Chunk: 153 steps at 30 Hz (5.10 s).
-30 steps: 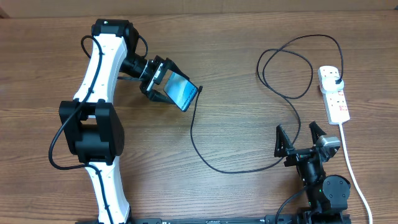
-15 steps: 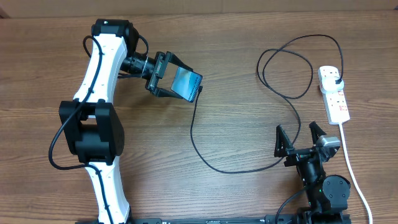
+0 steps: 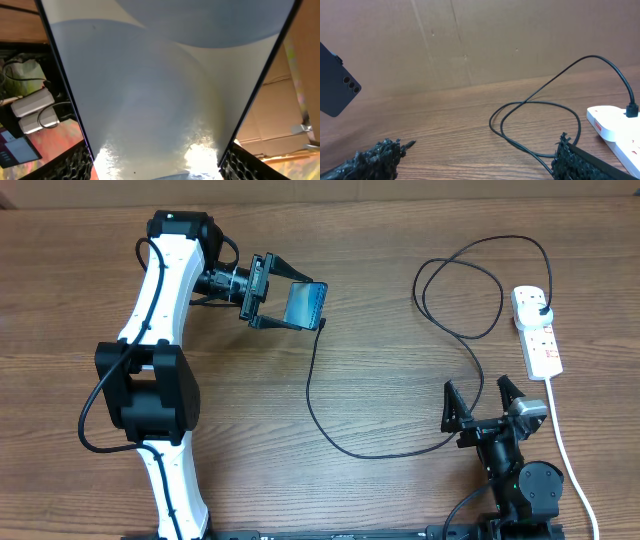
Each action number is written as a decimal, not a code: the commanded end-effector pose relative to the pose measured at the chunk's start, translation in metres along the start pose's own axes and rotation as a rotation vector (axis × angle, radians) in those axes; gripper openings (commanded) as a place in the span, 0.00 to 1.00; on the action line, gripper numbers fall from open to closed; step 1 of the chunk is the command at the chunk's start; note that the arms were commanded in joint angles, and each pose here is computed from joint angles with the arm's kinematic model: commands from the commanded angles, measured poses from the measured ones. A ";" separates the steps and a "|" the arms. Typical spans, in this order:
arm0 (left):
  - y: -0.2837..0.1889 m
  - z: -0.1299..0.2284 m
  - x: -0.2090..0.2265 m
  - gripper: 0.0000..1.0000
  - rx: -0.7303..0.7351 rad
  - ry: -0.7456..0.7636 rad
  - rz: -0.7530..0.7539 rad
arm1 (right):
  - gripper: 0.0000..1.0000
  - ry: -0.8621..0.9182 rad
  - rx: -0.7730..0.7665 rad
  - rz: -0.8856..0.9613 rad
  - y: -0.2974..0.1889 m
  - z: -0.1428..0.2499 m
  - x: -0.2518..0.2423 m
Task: Plug charger to phone and switch on socket
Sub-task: 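Carry the smartphone rightward toward the table center with the left gripper, then move the right gripper toward the smartphone held by the left gripper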
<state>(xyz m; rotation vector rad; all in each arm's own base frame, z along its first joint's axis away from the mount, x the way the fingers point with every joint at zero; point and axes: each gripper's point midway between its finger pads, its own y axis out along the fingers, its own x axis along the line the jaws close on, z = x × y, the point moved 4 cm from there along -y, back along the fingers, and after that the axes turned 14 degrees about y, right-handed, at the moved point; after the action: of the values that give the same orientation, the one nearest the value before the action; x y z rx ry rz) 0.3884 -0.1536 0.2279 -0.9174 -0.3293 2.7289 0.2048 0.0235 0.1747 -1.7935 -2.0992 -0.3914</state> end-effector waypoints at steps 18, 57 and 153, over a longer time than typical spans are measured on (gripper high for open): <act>-0.002 0.010 -0.012 0.50 0.039 -0.028 0.059 | 1.00 -0.002 -0.004 -0.001 0.000 0.001 -0.001; -0.002 0.010 -0.012 0.50 0.037 -0.027 0.054 | 1.00 -0.002 -0.004 -0.001 0.000 0.001 -0.001; 0.077 -0.046 0.028 0.57 -0.588 -0.034 -0.521 | 0.79 0.835 1.045 -0.014 0.131 0.071 0.095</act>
<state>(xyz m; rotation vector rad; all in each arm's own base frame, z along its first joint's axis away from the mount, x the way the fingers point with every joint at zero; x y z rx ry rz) 0.3814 -0.2053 0.1448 -0.7806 -1.2418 2.1209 0.3042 0.1535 0.1474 -0.6923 -1.3851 0.0767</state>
